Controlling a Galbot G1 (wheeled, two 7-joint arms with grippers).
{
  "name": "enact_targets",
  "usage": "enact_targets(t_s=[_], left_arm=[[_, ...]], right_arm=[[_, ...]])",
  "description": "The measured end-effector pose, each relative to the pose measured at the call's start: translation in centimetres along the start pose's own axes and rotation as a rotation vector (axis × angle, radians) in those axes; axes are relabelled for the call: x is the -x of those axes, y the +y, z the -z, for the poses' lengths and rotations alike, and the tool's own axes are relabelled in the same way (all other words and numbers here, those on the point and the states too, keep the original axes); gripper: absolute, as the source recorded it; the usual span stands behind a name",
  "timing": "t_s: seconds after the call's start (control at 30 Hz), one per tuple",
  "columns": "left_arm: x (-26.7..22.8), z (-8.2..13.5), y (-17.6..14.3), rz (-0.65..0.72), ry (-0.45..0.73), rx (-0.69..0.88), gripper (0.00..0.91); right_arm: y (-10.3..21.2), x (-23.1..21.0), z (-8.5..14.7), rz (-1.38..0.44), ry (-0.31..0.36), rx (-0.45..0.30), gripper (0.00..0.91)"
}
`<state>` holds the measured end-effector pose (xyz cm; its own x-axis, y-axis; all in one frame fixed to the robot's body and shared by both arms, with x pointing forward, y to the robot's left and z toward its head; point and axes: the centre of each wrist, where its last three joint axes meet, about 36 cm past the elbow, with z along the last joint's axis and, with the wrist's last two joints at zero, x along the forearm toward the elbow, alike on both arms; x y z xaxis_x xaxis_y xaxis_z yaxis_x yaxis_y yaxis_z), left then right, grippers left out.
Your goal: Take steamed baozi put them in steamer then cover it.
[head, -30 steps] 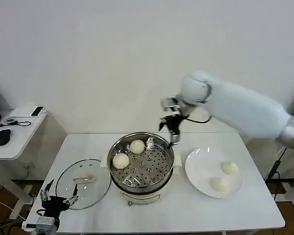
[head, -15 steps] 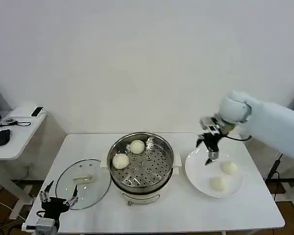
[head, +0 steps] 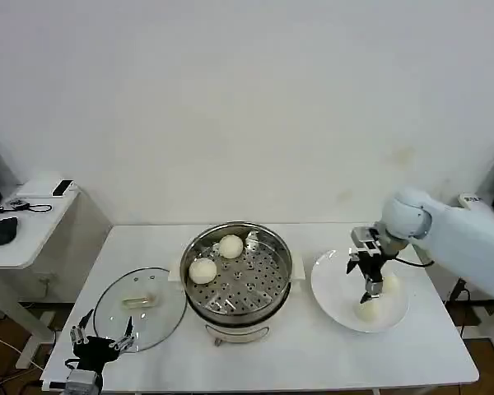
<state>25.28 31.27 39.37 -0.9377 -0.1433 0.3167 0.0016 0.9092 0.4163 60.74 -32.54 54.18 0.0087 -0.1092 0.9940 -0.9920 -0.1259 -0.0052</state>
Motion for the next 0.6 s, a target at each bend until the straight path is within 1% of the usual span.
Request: enact_targets(t_s=[0.2, 0.6], left_arm=[[0.2, -0.4, 0.0, 0.000, 0.009, 0.002, 0.907], [0.5, -0.7, 0.0, 0.000, 0.018, 0.001, 0.907]], right_arm=[[0.0, 2.0, -0.6, 0.009, 0.017, 0.010, 0.907], [0.6, 5.0, -2.7, 0.032, 0.053, 0.045, 0.907]])
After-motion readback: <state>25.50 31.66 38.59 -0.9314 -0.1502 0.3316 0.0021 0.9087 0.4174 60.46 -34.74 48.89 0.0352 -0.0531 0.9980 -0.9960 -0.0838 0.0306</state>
